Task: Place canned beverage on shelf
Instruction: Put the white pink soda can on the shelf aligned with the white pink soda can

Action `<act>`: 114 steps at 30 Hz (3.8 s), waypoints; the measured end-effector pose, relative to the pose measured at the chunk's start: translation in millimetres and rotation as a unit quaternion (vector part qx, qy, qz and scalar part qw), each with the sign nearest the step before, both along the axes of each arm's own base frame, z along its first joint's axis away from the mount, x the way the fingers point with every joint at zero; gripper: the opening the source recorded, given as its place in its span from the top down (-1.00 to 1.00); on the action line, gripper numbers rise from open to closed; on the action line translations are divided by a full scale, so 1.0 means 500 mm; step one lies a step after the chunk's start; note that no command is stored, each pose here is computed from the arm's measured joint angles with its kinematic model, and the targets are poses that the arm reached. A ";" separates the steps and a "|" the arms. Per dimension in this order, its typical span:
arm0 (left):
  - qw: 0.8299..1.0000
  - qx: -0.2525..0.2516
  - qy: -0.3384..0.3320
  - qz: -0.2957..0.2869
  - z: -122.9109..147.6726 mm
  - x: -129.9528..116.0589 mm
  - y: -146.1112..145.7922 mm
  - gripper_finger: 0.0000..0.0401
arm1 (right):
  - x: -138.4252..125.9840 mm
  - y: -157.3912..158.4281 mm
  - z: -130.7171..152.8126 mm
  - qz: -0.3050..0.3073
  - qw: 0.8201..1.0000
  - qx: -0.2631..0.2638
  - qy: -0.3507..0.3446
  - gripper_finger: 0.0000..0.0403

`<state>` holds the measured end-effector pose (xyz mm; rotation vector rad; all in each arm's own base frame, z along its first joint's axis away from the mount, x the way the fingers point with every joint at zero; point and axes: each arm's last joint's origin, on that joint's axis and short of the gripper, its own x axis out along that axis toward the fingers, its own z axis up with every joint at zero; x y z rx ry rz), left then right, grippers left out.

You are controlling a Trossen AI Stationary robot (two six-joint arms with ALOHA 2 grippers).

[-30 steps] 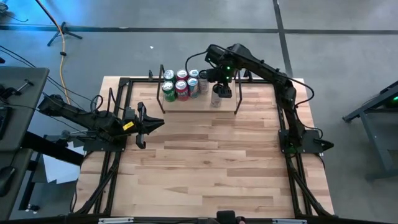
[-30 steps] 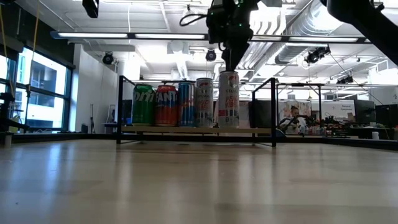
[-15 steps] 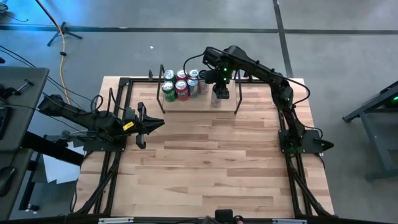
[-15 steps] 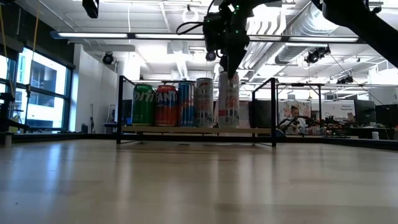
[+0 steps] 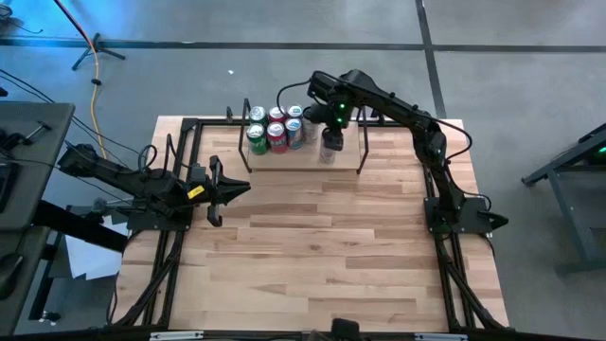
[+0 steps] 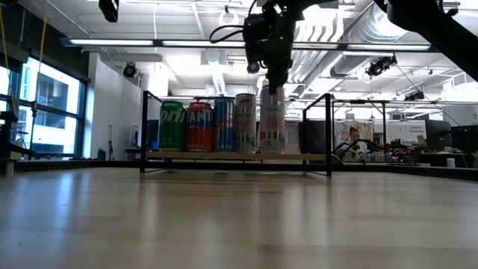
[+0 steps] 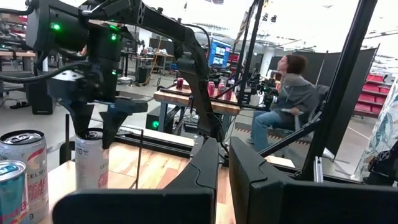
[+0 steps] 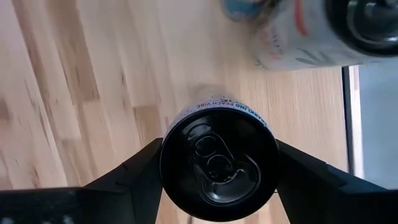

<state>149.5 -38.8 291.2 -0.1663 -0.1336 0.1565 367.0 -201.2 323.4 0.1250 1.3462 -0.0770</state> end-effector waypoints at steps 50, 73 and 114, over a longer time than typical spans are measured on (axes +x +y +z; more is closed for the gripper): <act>0.999 -0.035 -0.007 -0.005 0.000 0.000 0.000 1.00 | 0.052 0.047 -0.007 -0.183 0.983 0.001 -0.009 -0.38; 0.999 -0.035 -0.006 -0.005 0.000 0.000 0.000 1.00 | 0.066 0.041 -0.007 -0.146 0.988 -0.017 -0.041 -0.42; 0.999 -0.035 -0.006 -0.005 0.000 0.000 0.000 1.00 | 0.051 0.019 0.020 -0.168 0.983 -0.023 -0.076 -0.92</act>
